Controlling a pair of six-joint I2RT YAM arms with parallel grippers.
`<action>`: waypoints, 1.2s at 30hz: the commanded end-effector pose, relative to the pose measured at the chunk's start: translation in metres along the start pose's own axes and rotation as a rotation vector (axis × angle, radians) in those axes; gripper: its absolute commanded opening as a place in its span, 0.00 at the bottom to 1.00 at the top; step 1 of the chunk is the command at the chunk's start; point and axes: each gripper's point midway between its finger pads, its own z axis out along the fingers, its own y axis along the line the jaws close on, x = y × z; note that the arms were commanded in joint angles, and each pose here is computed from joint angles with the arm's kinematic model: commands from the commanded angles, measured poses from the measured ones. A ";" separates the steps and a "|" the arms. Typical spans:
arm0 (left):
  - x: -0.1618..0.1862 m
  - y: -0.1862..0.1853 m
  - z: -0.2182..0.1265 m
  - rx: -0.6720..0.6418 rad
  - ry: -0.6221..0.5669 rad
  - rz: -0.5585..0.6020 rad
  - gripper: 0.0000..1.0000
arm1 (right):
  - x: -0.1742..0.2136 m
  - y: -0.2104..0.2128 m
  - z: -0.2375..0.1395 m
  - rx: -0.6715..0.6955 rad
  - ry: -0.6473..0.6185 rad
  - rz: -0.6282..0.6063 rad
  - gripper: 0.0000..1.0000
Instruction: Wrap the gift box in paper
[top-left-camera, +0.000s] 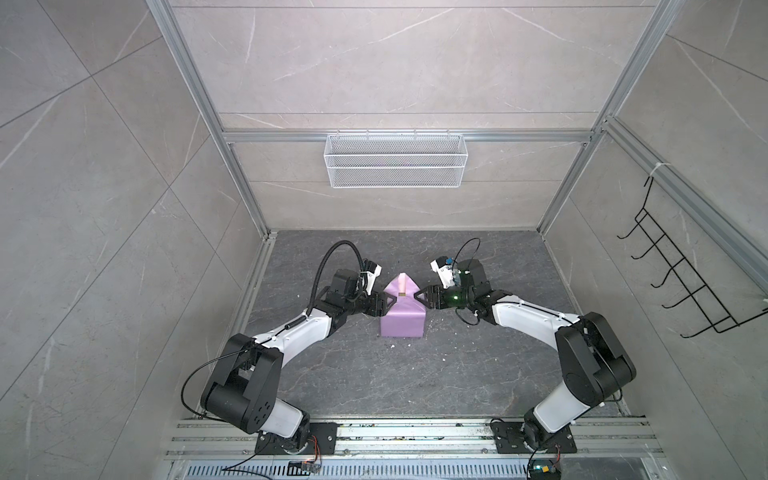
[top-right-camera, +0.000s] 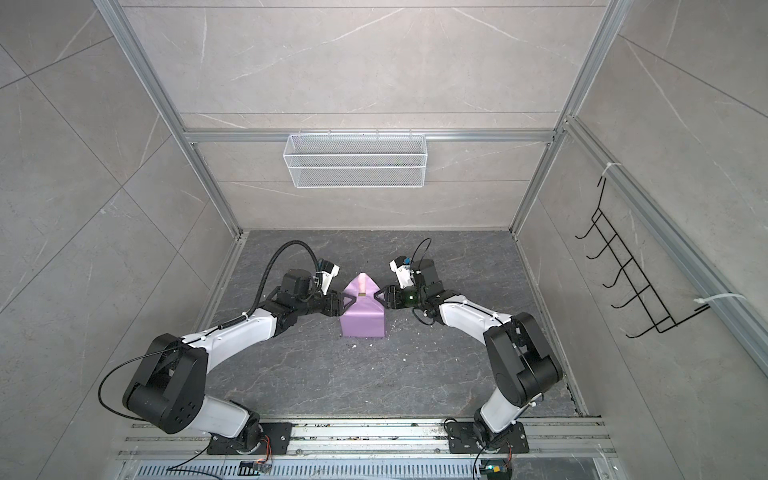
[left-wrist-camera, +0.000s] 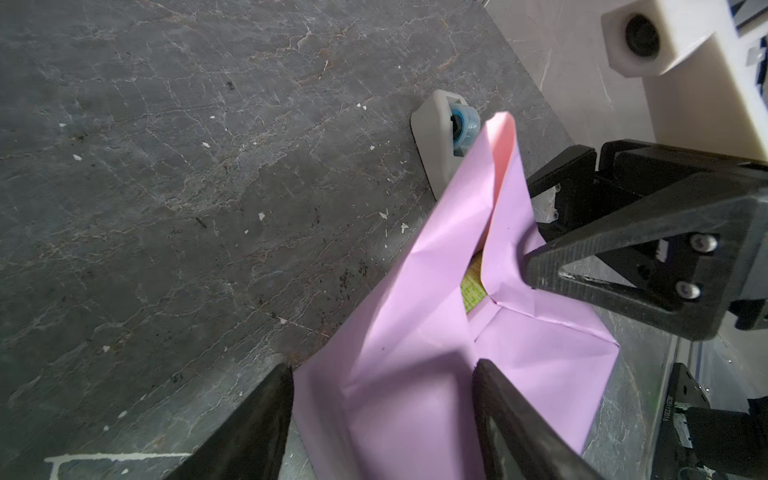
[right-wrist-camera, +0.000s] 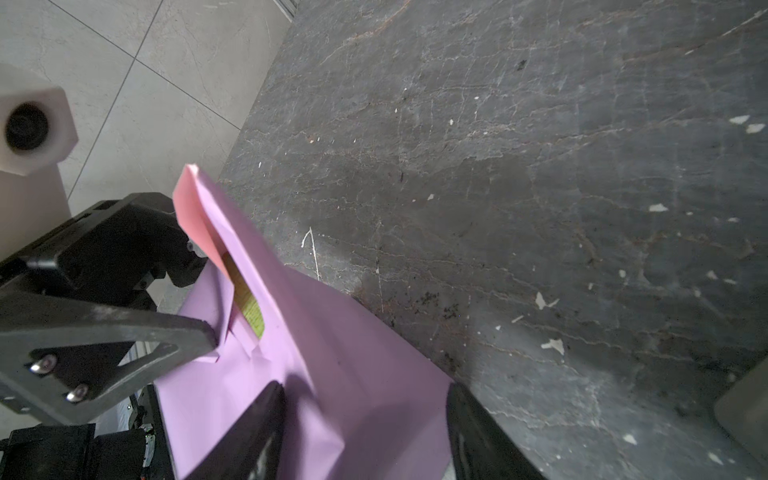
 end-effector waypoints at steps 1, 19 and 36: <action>0.013 0.001 0.009 -0.038 0.029 -0.002 0.70 | 0.005 -0.007 0.005 0.038 0.042 -0.032 0.63; 0.015 -0.052 0.008 -0.036 -0.051 -0.082 0.74 | -0.009 0.005 -0.017 0.027 0.134 -0.156 0.63; -0.057 -0.024 -0.046 0.007 -0.184 0.081 0.88 | -0.008 0.010 -0.056 -0.063 0.016 0.017 0.67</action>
